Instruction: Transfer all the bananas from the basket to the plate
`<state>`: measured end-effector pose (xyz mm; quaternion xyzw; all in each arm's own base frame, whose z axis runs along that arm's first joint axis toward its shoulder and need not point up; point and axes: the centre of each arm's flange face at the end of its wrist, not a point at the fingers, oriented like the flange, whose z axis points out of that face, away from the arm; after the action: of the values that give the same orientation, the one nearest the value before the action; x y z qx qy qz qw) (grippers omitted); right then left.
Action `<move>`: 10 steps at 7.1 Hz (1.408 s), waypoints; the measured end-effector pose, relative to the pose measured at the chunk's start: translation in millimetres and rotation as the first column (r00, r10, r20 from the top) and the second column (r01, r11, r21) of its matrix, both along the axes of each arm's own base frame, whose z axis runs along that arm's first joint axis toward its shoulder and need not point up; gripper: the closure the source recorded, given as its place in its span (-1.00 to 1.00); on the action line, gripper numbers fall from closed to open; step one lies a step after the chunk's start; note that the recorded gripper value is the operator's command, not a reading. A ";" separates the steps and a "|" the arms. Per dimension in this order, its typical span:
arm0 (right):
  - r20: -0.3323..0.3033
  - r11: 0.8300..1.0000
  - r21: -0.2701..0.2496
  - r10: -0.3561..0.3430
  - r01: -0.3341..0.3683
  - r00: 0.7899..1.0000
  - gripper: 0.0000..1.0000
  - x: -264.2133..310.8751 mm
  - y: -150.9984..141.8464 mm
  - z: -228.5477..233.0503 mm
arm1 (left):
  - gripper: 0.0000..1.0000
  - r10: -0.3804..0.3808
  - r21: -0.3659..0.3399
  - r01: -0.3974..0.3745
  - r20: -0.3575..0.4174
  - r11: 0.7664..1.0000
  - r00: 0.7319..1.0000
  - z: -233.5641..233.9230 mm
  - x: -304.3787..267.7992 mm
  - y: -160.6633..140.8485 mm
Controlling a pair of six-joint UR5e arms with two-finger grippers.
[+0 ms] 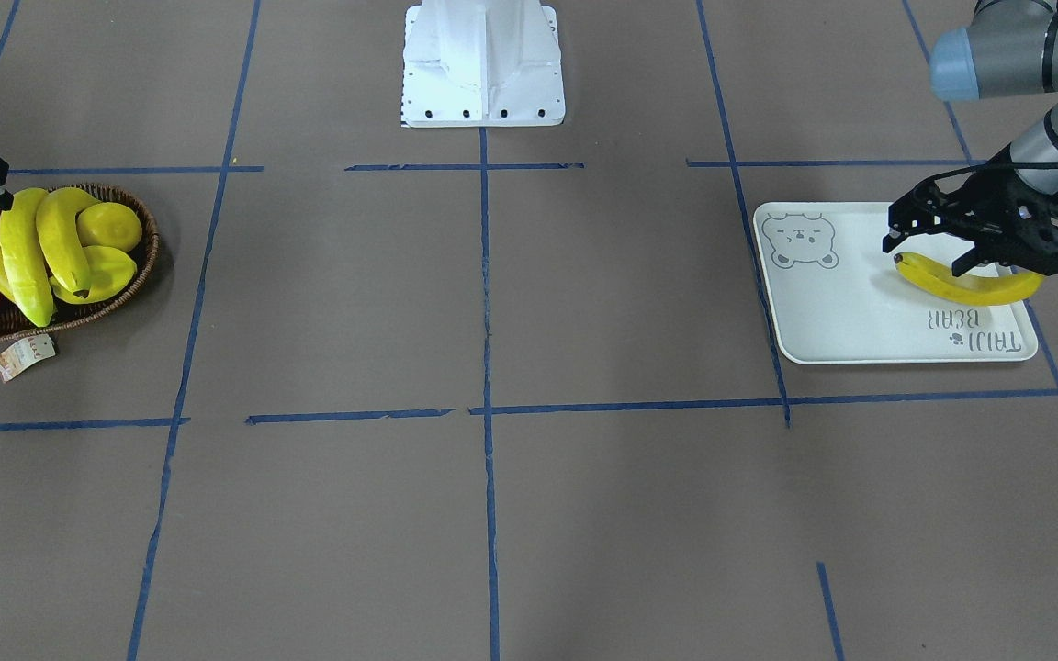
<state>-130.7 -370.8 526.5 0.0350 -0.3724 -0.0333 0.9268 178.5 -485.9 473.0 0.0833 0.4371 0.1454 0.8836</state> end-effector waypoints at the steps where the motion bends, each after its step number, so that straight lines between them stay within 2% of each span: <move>1: -0.028 1.000 -0.004 -0.010 0.010 1.000 -0.59 -8.9 3.1 5.9 | -1.00 0.002 0.001 -0.002 -0.001 1.000 1.000 -0.2 0.8 0.2; 3: -0.052 0.999 -0.015 -0.034 0.033 0.998 -0.51 -20.4 7.3 15.4 | -1.00 0.003 0.001 -0.003 -0.001 1.000 1.000 0.0 1.6 0.8; 7: -0.063 0.997 -0.026 -0.075 0.073 0.995 -0.13 -35.7 13.7 23.1 | -1.00 0.006 0.002 -0.006 0.000 1.000 1.000 0.8 1.9 0.9; 10: -0.069 0.996 -0.035 -0.088 0.086 0.994 0.71 -40.7 15.5 29.1 | -1.00 0.006 0.002 -0.006 0.000 1.000 1.000 1.0 1.6 1.4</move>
<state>-171.4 -355.4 555.6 0.0024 -0.3410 -0.0689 0.9375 180.1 -484.5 473.9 0.0830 0.4372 0.1485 0.8831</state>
